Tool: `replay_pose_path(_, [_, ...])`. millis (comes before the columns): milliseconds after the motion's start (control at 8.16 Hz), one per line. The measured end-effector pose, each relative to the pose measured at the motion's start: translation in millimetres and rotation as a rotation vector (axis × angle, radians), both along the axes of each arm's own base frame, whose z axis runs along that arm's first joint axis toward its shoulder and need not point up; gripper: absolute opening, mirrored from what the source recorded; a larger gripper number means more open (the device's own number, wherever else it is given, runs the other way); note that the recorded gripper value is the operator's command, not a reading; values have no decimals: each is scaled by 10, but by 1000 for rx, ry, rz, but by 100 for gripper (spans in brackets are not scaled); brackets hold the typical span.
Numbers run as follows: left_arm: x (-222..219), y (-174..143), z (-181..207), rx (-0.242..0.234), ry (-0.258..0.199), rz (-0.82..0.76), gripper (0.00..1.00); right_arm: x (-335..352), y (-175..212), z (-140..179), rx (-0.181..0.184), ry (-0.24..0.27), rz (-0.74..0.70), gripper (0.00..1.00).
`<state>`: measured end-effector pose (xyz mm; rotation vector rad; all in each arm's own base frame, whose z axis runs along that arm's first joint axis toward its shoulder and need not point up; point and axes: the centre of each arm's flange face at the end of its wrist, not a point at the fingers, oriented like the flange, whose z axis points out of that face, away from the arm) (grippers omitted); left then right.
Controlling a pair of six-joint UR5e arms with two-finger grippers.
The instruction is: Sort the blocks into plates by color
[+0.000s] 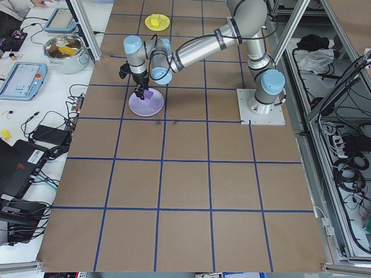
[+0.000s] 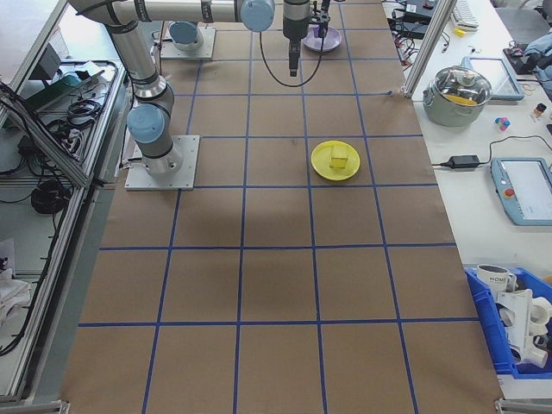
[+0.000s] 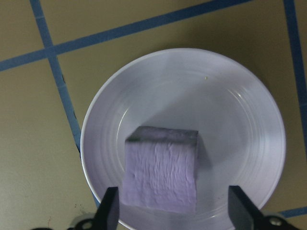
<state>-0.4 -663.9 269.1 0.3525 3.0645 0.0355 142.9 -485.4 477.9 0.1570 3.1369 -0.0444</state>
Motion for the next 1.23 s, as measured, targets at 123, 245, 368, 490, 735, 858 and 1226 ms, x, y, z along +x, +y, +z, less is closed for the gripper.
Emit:
replay_pose_path(123, [-21,7,35,-4,-1,-1,100,2,0,0,0,-1,0,100])
replay_pose_path(245, [-63,22,106,-11,-3,-3,100,2,0,0,0,-1,0,100])
replay_pose_path(368, [-104,45,204,-24,-5,-2,100,3,0,0,0,-1,0,100])
replay_pose_path(490, [-146,89,346,-40,-8,20,100,3,0,0,0,-2,0,100])
replay_pose_path(735, [-447,280,741,-53,7,90,100,4,0,0,0,-3,0,100])
replay_pose_path(858, [-750,403,955,-73,14,110,100,4,0,0,0,-3,0,100])
replay_pose_path(1226, [-1439,927,1613,-133,35,195,100,3,-1,1,-1,-3,0,100])
